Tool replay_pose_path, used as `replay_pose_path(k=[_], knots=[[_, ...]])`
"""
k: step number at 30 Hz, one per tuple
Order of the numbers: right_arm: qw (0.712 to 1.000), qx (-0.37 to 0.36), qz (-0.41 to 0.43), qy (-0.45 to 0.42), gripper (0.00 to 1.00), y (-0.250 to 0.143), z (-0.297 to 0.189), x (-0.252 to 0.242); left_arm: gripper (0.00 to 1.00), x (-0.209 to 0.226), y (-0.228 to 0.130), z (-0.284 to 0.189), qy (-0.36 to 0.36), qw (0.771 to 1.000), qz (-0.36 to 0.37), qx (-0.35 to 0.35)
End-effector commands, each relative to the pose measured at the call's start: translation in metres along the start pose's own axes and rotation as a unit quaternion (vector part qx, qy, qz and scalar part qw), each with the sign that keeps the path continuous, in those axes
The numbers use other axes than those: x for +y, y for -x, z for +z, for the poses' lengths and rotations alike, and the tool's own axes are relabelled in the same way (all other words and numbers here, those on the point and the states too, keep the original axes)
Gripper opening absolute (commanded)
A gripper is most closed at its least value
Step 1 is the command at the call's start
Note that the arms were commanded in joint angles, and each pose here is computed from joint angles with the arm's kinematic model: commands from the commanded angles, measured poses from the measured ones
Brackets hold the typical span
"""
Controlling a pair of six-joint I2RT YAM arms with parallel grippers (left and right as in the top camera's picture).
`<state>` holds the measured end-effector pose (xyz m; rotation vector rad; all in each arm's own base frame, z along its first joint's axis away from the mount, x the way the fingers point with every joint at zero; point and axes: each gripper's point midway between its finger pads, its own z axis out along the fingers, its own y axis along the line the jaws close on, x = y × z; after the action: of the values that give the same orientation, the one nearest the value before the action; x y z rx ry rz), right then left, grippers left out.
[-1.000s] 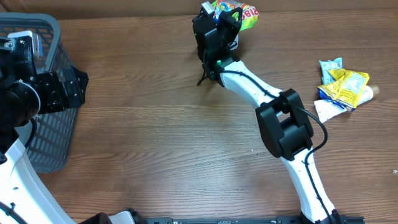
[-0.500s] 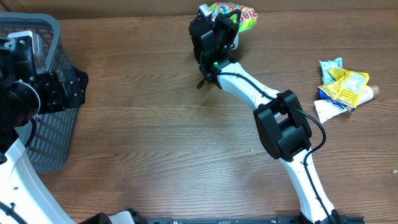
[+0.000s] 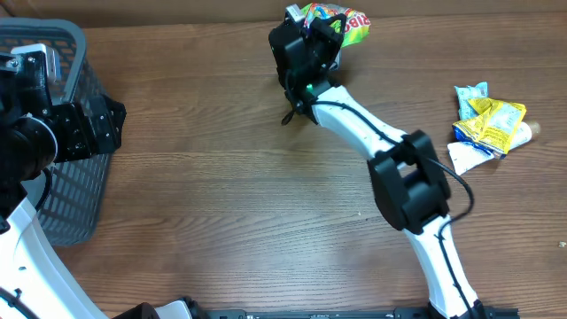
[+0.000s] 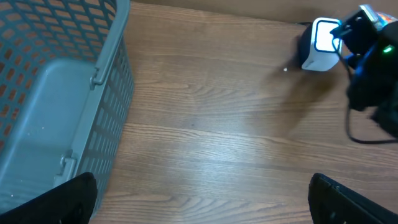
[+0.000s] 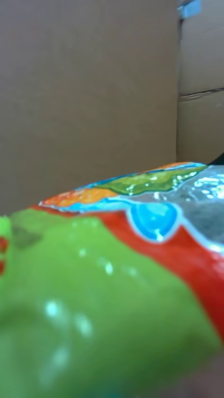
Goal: Scan the item barcode
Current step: 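Hold the green-red bag in front of the scanner window, then carry the green-red bag right and drop it on the pile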
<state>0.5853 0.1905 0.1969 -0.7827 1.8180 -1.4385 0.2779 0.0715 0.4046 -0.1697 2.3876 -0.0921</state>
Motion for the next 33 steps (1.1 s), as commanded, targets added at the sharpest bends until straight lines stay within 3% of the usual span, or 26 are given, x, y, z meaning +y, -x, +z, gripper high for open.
replay_pose_path(k=[1, 4, 8, 12, 17, 22, 25, 28, 33], knots=[[0.987, -0.071, 0.136, 0.047, 0.04, -0.001, -0.043, -0.098, 1.00, 0.000, 0.000, 0.001, -0.004, 1.000, 0.004, -0.001], [0.962, -0.129, 0.171, 0.167, 0.04, -0.006, -0.073, -0.104, 1.00, 0.001, 0.000, 0.001, -0.004, 1.000, 0.004, -0.001], [0.907, -0.141, 0.294, 0.267, 0.04, -0.033, -0.099, -0.137, 1.00, 0.000, 0.000, 0.001, -0.004, 1.000, 0.004, -0.001], [0.819, -0.081, 0.459, 0.334, 0.04, -0.083, -0.102, -0.170, 1.00, 0.000, 0.000, 0.001, -0.004, 1.000, 0.004, -0.001], [0.696, 0.062, 0.605, 0.383, 0.04, -0.173, -0.076, -0.180, 1.00, 0.000, 0.000, 0.001, -0.004, 1.000, 0.004, -0.001], [0.614, 0.214, 0.667, 0.363, 0.04, -0.268, -0.024, -0.152, 1.00, 0.000, 0.000, 0.001, -0.004, 1.000, 0.004, -0.001], [0.573, 0.257, 0.685, 0.369, 0.04, -0.301, 0.006, -0.123, 1.00, 0.000, 0.000, 0.001, -0.004, 1.000, 0.004, -0.001], [0.527, 0.299, 0.695, 0.386, 0.10, -0.329, 0.030, -0.079, 1.00, 0.000, 0.000, 0.001, -0.004, 1.000, 0.004, -0.001], [0.486, 0.335, 0.705, 0.392, 0.10, -0.363, 0.061, -0.020, 1.00, 0.000, 0.000, 0.001, -0.004, 1.000, 0.004, -0.001]])
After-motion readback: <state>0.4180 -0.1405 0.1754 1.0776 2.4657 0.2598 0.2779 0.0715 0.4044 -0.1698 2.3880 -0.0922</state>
